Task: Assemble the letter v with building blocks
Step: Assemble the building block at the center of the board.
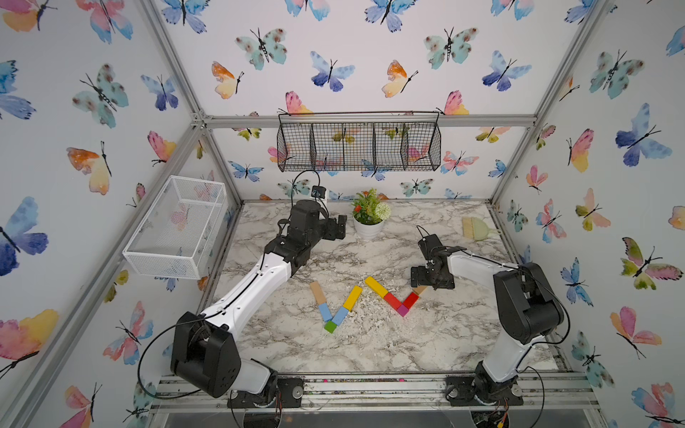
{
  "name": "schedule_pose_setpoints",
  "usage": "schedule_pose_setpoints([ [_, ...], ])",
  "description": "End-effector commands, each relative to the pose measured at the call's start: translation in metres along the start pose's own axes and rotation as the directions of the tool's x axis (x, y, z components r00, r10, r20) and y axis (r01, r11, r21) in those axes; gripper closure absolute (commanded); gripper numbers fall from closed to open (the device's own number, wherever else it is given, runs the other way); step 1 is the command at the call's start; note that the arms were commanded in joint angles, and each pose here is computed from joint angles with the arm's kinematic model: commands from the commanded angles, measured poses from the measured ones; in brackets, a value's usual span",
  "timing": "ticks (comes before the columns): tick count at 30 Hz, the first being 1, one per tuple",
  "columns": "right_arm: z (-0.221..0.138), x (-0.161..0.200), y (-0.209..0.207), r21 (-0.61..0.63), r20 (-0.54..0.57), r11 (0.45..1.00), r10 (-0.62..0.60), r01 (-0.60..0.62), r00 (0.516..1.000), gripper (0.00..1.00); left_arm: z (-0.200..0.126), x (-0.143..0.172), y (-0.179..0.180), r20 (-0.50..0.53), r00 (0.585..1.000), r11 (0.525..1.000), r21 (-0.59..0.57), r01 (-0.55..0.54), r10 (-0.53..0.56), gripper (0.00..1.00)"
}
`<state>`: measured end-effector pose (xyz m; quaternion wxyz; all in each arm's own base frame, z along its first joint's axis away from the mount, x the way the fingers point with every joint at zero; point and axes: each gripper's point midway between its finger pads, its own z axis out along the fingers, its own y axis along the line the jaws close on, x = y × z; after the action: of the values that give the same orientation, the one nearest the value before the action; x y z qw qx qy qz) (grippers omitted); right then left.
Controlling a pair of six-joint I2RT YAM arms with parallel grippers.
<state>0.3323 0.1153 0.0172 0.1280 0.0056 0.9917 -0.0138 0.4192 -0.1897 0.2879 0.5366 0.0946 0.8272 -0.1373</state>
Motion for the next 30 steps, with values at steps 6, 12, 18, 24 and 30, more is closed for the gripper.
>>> schedule_pose_setpoints([
  [6,-0.008,0.002,0.000,0.002,0.013,1.000,-0.010,0.010,1.000,0.01,-0.003,-0.008,0.001,0.026,1.000,1.000,0.008,0.008,-0.008,0.02],
  [12,-0.030,-0.019,0.014,-0.083,0.091,0.996,-0.007,0.014,0.996,0.01,-0.002,-0.007,0.002,0.022,1.000,1.000,0.001,0.006,-0.006,0.02],
  [18,-0.030,-0.033,0.023,-0.140,0.110,0.990,-0.013,0.028,0.994,0.01,-0.001,-0.006,0.002,0.017,1.000,1.000,-0.002,0.006,-0.006,0.02],
  [24,-0.019,-0.039,0.026,-0.175,0.109,0.984,-0.020,0.039,0.994,0.01,0.000,-0.004,0.003,0.011,1.000,1.000,-0.006,0.005,-0.005,0.02],
  [30,-0.012,-0.042,0.027,-0.181,0.111,0.981,-0.051,0.071,0.992,0.01,0.001,-0.003,0.003,0.006,1.000,1.000,-0.007,0.006,-0.006,0.02],
])
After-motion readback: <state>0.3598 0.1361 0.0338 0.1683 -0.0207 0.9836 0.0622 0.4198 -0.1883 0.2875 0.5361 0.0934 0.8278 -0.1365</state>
